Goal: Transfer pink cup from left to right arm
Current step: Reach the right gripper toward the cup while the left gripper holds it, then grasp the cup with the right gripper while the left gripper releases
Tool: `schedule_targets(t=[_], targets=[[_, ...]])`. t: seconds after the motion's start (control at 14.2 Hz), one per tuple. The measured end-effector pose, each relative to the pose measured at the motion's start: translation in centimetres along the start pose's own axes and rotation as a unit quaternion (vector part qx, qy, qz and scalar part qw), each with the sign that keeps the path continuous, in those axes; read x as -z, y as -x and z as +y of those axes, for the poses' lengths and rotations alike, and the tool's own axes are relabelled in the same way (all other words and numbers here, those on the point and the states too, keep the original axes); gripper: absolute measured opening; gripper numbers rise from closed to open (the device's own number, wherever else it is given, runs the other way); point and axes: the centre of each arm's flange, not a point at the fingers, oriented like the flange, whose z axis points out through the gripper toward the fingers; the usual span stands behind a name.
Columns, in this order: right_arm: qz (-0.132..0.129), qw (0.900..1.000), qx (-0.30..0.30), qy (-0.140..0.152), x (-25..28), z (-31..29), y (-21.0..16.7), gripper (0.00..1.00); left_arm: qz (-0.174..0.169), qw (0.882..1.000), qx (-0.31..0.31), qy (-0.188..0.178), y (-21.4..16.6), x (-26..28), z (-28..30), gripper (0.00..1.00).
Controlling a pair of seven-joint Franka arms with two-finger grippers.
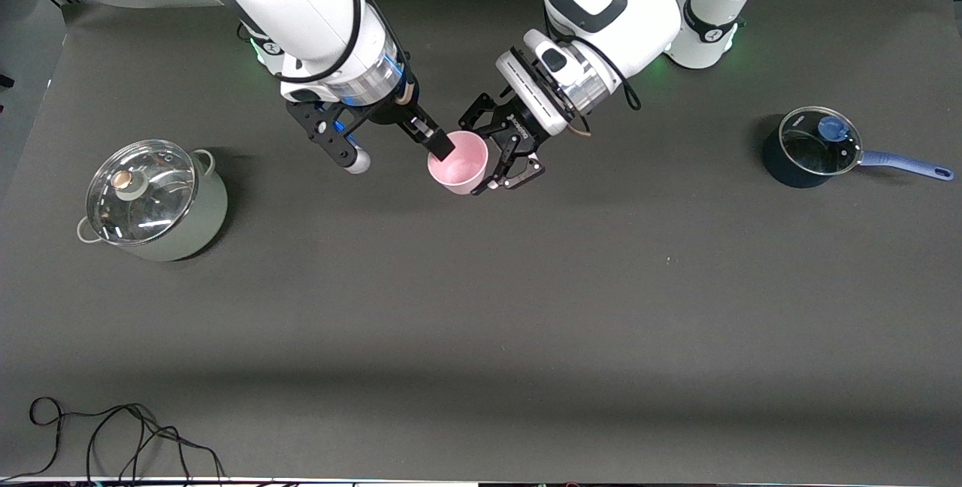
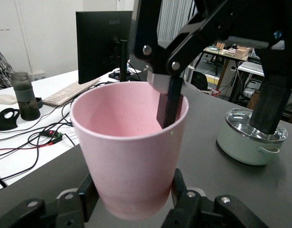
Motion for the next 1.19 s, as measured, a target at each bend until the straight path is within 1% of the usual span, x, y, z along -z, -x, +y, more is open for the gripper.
schedule_targets(t=[0.14, 0.42, 0.7, 0.84, 0.98, 1.05, 1.12, 1.19], targets=[[0.001, 1.0, 0.001, -0.007, 0.6, 0.0, 0.1, 0.9, 0.0, 1.0, 0.0, 0.0, 0.0, 0.0, 0.0, 0.65], [0.002, 1.0, 0.002, -0.016, 1.2, -0.2, 0.2, 0.91, -0.001, 1.0, 0.001, 0.0, 0.1, 0.0, 0.0, 0.65], [-0.001, 1.0, 0.005, -0.005, -0.8, -0.9, 0.5, 0.91, -0.001, 1.0, 0.001, 0.0, 0.1, -0.1, 0.0, 0.65], [-0.001, 1.0, 0.008, -0.004, -1.4, -1.3, 0.8, 0.89, -0.001, 1.0, 0.001, 0.0, 0.1, 0.0, 0.0, 0.65], [0.0, 1.0, 0.008, -0.012, -1.1, -1.4, 0.8, 0.67, -0.001, 1.0, 0.001, 0.0, 0.1, 0.0, 0.0, 0.65], [0.001, 1.0, 0.008, -0.014, -0.9, -1.4, 0.7, 0.59, -0.001, 1.0, 0.001, -0.001, 0.1, 0.0, 0.0, 0.65], [0.001, 1.0, 0.008, -0.017, -0.7, -1.4, 0.7, 0.44, -0.001, 1.0, 0.001, 0.0, 0.1, 0.0, 0.0, 0.65], [0.002, 1.0, 0.008, -0.02, -0.5, -1.5, 0.7, 0.34, -0.001, 1.0, 0.0, 0.001, 0.1, -0.1, 0.2, 0.65]])
